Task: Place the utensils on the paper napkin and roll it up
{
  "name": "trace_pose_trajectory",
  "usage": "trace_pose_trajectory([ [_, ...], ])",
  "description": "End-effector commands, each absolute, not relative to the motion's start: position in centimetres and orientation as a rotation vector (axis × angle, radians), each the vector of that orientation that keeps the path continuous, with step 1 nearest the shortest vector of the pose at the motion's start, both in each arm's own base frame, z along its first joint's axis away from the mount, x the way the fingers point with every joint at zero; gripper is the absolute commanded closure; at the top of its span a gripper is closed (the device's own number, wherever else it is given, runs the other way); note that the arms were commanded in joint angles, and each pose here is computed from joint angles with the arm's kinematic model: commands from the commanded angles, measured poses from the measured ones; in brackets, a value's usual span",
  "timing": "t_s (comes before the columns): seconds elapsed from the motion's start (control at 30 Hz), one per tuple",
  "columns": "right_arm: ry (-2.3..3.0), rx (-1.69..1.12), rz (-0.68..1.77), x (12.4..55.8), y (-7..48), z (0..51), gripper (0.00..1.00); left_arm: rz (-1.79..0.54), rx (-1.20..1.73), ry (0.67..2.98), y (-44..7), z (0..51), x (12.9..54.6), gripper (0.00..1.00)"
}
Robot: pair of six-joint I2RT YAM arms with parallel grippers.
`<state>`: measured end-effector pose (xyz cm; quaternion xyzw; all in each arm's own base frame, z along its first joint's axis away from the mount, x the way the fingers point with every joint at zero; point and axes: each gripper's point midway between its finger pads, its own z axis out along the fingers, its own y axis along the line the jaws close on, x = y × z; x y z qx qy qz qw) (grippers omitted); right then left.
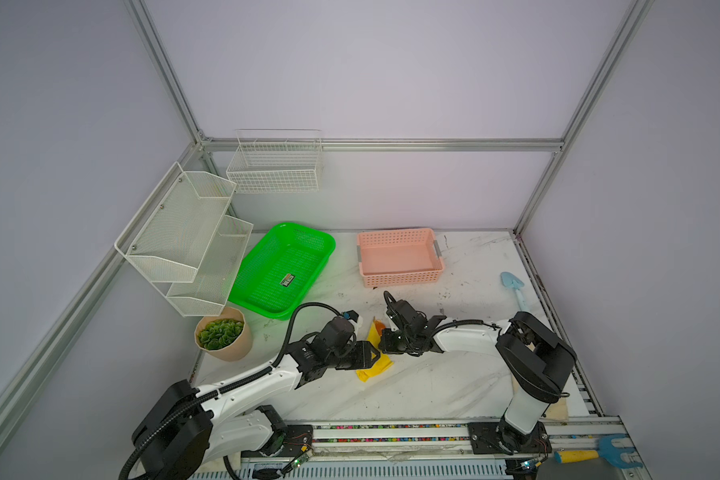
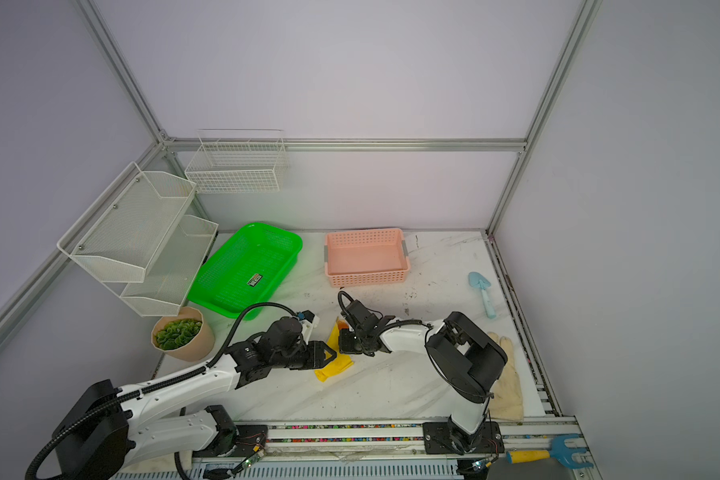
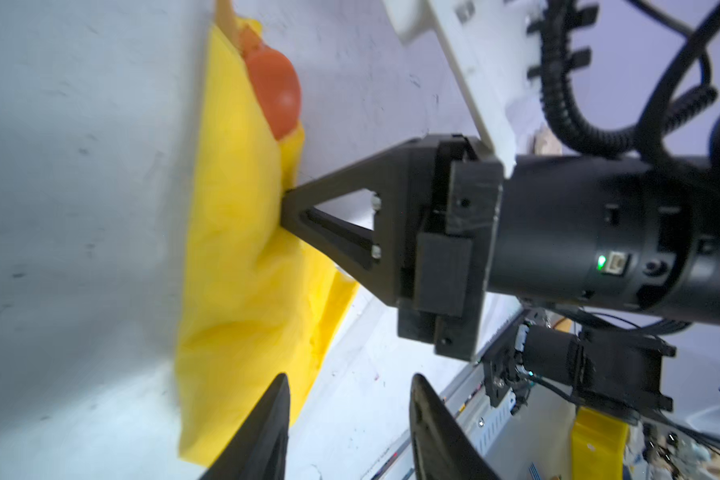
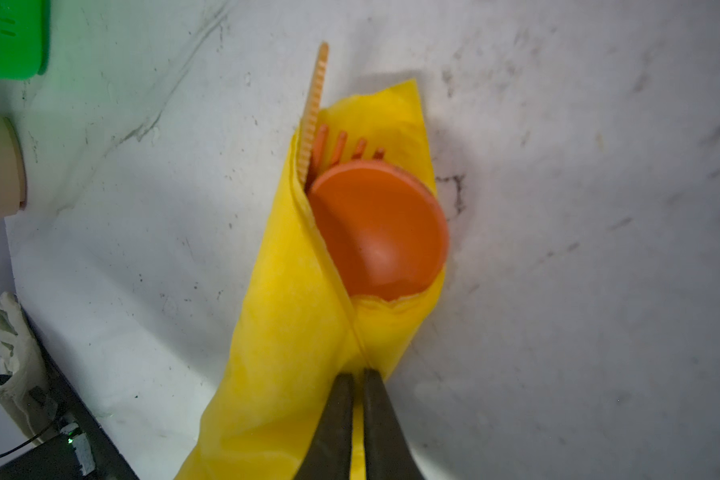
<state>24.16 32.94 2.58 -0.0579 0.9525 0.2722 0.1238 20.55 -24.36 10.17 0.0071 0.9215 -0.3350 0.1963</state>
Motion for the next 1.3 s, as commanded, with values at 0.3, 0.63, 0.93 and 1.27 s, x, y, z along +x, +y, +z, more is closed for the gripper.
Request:
trace_pose_trajectory([
  [0.3,2.857,-0.184,0.64,23.0,31.3,0.3,0.87,-0.768,0.073,2.625,-24.1,8.3,23.7,0.56],
  [0.63,2.846,-0.185,0.638,23.2,31.4,0.9,0.87,-0.822,0.073,2.64,-24.8,7.4,23.5,0.56],
  [0.93,2.845,-0.193,0.633,23.3,31.4,0.8,0.87,-0.825,0.066,2.706,-24.1,5.1,21.8,0.56],
  [1.27,2.839,-0.201,0.624,23.4,31.3,1.2,0.87,-0.747,0.042,2.768,-22.5,3.9,20.5,0.61],
])
